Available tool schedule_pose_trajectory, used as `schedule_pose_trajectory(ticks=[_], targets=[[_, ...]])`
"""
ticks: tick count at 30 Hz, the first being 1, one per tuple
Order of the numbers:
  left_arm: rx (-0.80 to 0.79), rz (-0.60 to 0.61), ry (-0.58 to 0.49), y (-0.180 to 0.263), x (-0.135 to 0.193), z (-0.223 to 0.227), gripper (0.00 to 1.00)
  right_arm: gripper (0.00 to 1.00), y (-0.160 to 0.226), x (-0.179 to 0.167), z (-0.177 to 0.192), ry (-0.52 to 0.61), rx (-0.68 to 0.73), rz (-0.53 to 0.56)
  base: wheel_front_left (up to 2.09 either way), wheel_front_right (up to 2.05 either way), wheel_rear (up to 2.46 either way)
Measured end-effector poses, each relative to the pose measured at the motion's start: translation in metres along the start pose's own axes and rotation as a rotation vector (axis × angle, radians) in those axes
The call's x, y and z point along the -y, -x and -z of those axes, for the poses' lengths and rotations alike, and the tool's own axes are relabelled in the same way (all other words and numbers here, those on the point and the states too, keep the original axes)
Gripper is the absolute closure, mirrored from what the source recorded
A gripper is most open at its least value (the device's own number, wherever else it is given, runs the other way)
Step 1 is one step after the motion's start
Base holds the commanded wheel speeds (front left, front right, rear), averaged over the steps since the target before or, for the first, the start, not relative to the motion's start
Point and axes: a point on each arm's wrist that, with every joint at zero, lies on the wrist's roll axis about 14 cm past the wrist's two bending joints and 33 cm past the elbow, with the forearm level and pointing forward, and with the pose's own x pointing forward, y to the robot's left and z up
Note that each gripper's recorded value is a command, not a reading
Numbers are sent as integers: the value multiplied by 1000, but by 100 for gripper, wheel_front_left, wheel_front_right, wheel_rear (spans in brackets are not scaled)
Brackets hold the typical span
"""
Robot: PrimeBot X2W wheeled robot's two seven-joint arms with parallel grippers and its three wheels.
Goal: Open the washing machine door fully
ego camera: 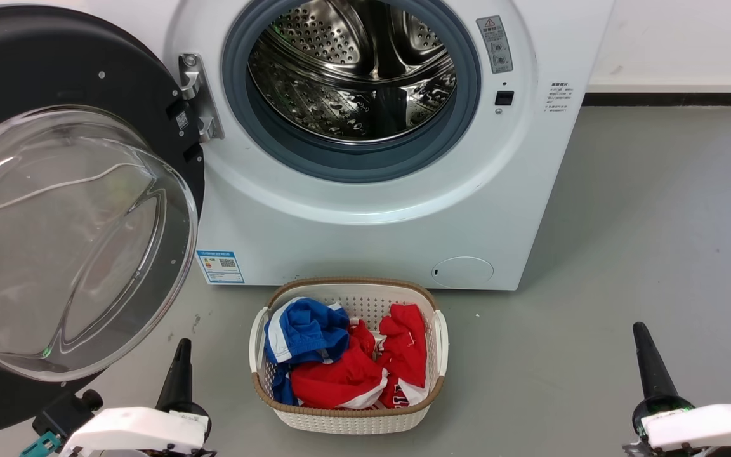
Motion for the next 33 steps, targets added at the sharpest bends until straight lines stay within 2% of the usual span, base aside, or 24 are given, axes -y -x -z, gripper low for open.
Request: schedule_pose_trajectory(ticks=[33], targets=[[-25, 36, 338, -13, 9, -3, 100, 100, -16, -3, -5, -321, -11, -2, 0, 0, 0]])
